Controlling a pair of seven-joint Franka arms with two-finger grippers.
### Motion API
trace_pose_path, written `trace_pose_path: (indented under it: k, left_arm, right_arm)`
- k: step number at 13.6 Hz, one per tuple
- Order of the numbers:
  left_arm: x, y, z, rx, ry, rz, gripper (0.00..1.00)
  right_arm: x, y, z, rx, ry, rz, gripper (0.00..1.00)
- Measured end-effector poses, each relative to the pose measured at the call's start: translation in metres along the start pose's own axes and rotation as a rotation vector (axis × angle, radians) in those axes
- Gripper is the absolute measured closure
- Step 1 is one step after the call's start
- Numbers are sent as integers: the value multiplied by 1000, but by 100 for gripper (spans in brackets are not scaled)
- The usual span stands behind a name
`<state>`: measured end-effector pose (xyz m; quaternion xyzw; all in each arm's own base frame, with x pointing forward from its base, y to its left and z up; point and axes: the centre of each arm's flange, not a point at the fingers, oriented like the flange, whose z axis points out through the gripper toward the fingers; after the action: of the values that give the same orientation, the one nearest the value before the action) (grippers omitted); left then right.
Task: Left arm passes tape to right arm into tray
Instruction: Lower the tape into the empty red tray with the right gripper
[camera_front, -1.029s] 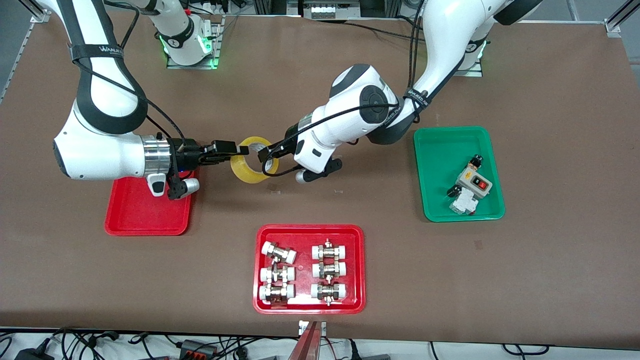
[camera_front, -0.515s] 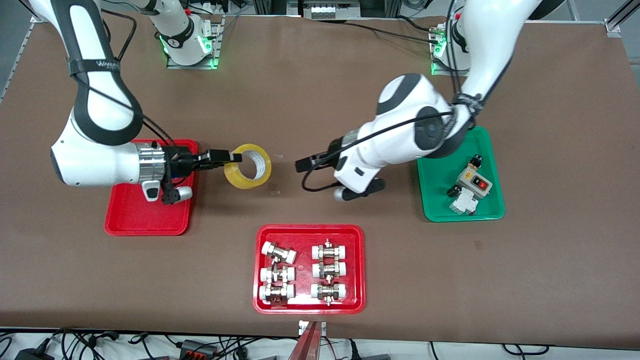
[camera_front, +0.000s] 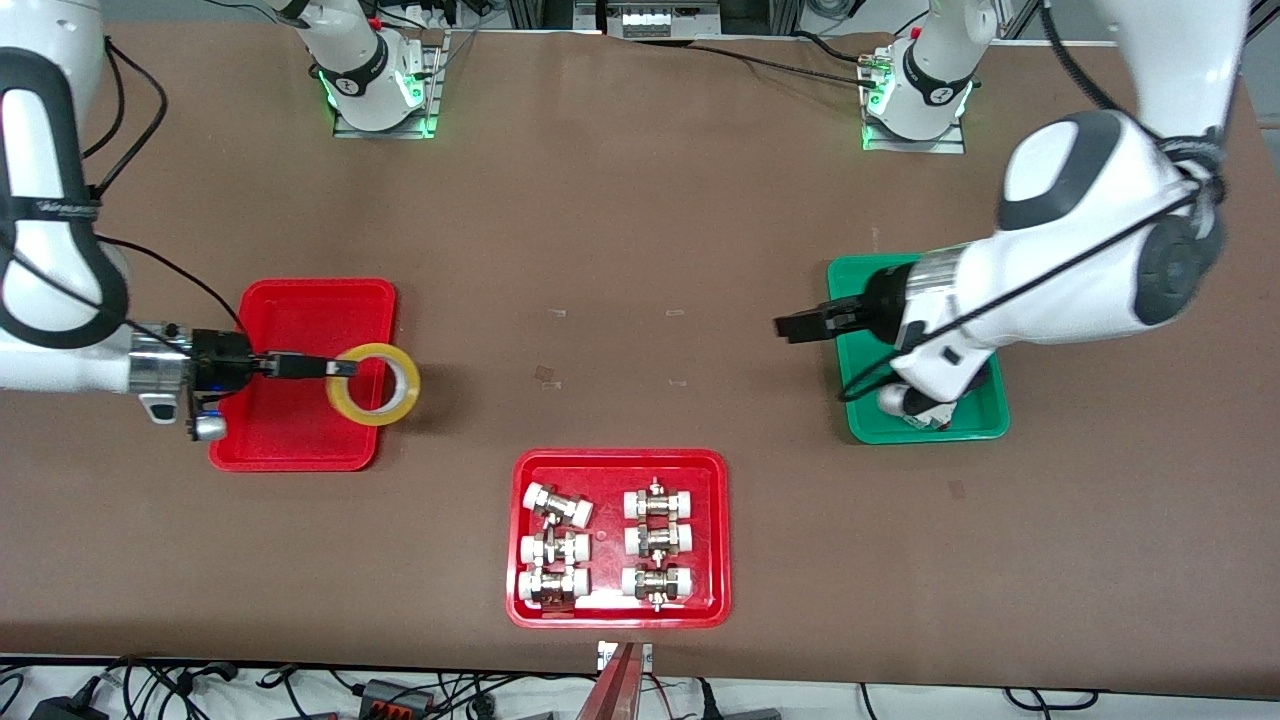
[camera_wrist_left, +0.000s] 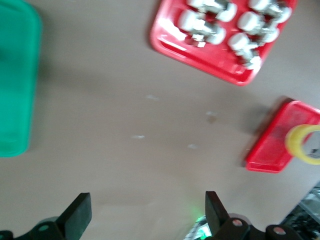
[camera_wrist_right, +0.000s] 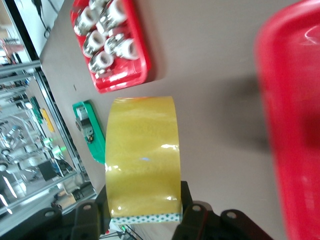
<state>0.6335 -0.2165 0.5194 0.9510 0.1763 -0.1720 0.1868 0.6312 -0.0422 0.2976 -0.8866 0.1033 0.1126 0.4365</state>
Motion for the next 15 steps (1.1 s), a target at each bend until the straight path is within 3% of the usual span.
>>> trace_pose_path:
  k: [3, 6, 11, 15]
  left_arm:
    - [-12, -27, -25, 200, 81, 95, 0]
    - [-19, -56, -57, 310, 112, 214, 0]
    - [-11, -82, -75, 347, 116, 235, 0]
    - [-14, -78, -71, 350, 111, 244, 0]
  right_arm:
    - [0, 78, -30, 60, 9, 3, 46]
    - [-5, 139, -44, 93, 8, -24, 46]
    - [-13, 199, -33, 132, -36, -63, 46]
    - [-19, 213, -43, 113, -46, -91, 46]
